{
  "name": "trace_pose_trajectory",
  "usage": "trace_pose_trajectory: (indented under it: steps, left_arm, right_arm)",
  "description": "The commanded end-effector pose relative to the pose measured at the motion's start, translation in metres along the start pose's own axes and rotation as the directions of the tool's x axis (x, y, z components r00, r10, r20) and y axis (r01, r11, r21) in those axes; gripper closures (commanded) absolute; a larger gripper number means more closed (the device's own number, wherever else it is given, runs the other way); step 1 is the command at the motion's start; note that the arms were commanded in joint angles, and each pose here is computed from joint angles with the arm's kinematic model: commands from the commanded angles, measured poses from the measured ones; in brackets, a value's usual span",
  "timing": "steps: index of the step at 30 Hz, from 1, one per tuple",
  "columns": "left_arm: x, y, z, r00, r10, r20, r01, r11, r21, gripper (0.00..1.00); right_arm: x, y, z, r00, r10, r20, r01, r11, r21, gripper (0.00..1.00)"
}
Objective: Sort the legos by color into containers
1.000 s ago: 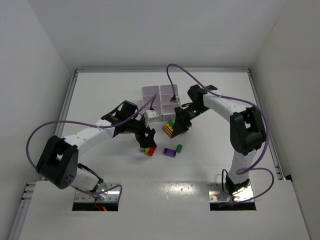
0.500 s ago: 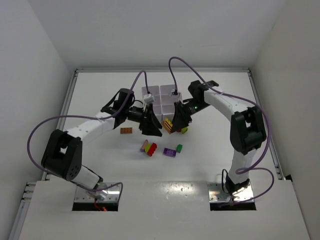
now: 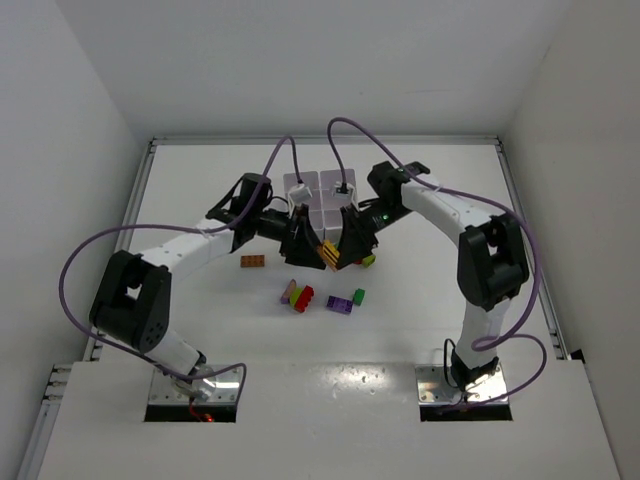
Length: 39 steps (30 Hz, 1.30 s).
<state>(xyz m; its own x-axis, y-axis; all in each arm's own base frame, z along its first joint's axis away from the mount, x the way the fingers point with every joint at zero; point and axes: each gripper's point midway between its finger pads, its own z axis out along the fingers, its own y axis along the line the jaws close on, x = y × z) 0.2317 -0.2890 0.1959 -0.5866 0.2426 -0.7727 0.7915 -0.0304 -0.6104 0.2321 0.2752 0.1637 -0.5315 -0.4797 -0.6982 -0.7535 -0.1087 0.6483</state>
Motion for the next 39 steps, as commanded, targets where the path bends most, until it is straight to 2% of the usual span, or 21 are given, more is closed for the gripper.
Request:
trace_pose_trajectory:
  steps: [1,4,7,11,15,22,26,30,31,35,36,37,39]
  left_arm:
    - [-0.020,0.000,-0.003,0.998,0.065,0.026,-0.065,0.998,0.011,0.33]
    - [-0.019,0.007,-0.005,0.998,0.055,0.029,-0.055,0.998,-0.007,0.40]
    - [-0.020,0.009,-0.007,0.998,0.053,0.034,-0.053,0.999,-0.014,0.53]
    - [-0.018,0.011,-0.007,0.999,0.026,0.032,-0.026,1.000,-0.014,0.81]
    - [-0.013,0.011,-0.006,1.000,0.003,0.021,-0.003,1.000,-0.005,0.92]
    - [0.023,0.014,-0.015,0.998,0.009,-0.069,-0.013,0.998,-0.056,0.93]
    - [0.043,0.024,-0.027,0.992,-0.001,-0.123,-0.014,0.993,-0.120,0.93]
    - [0.057,0.050,-0.046,0.985,-0.018,-0.170,-0.030,0.961,-0.276,0.93]
    - [0.061,0.056,-0.048,0.983,-0.027,-0.179,-0.030,0.951,-0.309,0.93]
    - [0.057,0.088,-0.078,0.981,-0.008,-0.196,-0.101,0.838,-0.537,0.93]
    - [0.054,0.096,-0.084,0.982,-0.007,-0.188,-0.106,0.802,-0.587,0.93]
    - [0.061,0.108,-0.097,0.976,-0.036,-0.214,-0.118,0.740,-0.662,0.93]
    - [0.064,0.119,-0.110,0.972,-0.066,-0.226,-0.124,0.672,-0.730,0.91]
  right_arm:
    - [-0.019,0.005,0.005,0.992,-0.126,0.023,0.126,0.992,-0.020,1.00]
    - [-0.018,0.004,0.005,0.992,-0.126,0.016,0.126,0.992,-0.014,1.00]
    - [-0.020,0.006,0.007,0.990,-0.137,0.013,0.138,0.990,-0.019,1.00]
    - [-0.022,0.001,0.005,0.989,-0.143,0.020,0.144,0.990,-0.009,1.00]
    - [-0.031,-0.011,-0.008,0.991,-0.126,0.047,0.124,0.991,0.040,1.00]
    - [-0.044,-0.040,-0.048,0.988,-0.086,0.125,0.066,0.986,0.151,1.00]
    - [-0.023,-0.047,-0.057,0.993,-0.038,0.116,0.014,0.981,0.196,1.00]
    - [0.002,-0.050,-0.064,0.995,0.011,0.097,-0.035,0.969,0.246,1.00]
    - [0.020,-0.055,-0.066,0.996,0.054,0.068,-0.071,0.957,0.281,1.00]
    - [0.071,-0.064,-0.080,0.990,0.141,-0.030,-0.116,0.905,0.409,1.00]
    - [0.088,-0.061,-0.078,0.983,0.177,-0.053,-0.138,0.896,0.422,1.00]
    - [0.100,-0.063,-0.084,0.975,0.199,-0.097,-0.131,0.872,0.472,1.00]
    - [0.111,-0.062,-0.090,0.971,0.199,-0.133,-0.102,0.846,0.524,1.00]
